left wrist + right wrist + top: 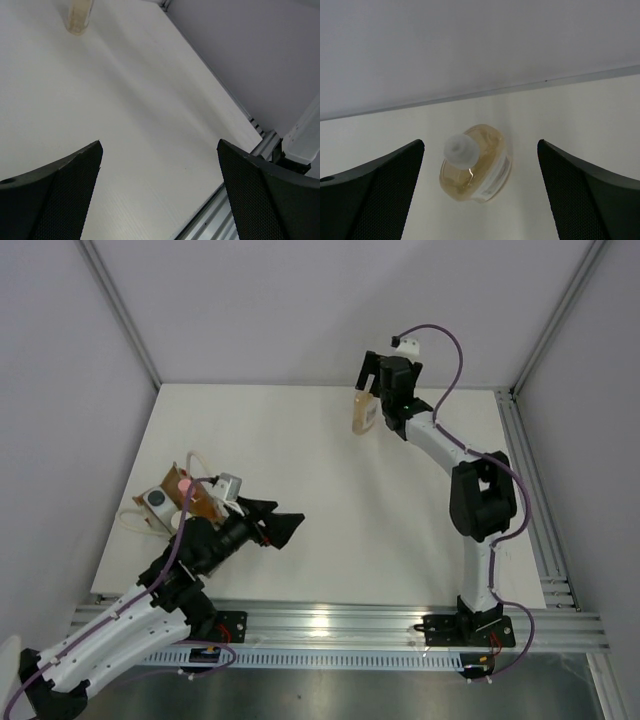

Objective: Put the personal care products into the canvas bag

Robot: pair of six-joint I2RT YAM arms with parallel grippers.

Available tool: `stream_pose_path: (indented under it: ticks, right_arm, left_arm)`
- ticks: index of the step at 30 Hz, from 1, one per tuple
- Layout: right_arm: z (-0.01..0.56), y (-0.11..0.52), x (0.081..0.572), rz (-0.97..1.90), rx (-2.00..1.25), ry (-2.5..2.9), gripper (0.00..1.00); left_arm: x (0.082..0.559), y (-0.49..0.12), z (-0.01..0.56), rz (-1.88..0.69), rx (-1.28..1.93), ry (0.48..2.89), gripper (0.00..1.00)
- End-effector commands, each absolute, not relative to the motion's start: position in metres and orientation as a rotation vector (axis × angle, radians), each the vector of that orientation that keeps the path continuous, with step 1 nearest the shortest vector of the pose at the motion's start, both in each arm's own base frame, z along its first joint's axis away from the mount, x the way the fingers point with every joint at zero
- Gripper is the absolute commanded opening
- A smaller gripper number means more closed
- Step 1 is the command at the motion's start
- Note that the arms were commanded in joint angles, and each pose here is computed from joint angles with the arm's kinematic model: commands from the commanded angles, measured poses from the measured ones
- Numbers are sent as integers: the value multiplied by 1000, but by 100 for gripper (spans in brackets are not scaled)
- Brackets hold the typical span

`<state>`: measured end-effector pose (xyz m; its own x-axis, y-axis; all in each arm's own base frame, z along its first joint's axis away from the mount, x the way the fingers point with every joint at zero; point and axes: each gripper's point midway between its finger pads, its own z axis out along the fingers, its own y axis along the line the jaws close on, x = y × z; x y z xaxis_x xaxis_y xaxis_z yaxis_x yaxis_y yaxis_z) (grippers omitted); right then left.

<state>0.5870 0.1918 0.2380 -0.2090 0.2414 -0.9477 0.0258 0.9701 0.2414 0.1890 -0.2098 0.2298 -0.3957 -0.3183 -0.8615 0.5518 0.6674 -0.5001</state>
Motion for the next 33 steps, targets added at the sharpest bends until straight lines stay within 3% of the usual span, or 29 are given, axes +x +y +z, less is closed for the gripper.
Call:
stream_pose_path:
  ticks: [1,11,21,26,27,32,33]
  right_arm:
    - [248,207,597,182,248,1722,99]
    - [183,219,611,40,332,1793,97]
    - [159,221,624,-22,272,1780,76]
    - [164,224,627,-65,162,1759,50]
    - [164,225,628,-62,137,1759,40]
    - [152,228,608,-20,21,1774,19]
    - [174,228,602,27,48,1739,15]
  left_arm:
    - [188,-204,237,-950,159,1686,99]
    - [188,-207,236,-958,162,1696,99]
    - [188,-202,237,-949,144,1689,99]
    - [187,-202,239,-950,143,1686,99]
    - [188,-202,238,-950,143,1688,99]
    - [191,-201,237,-927,136,1690,99]
    - [193,-201,236,-918,132,1694,99]
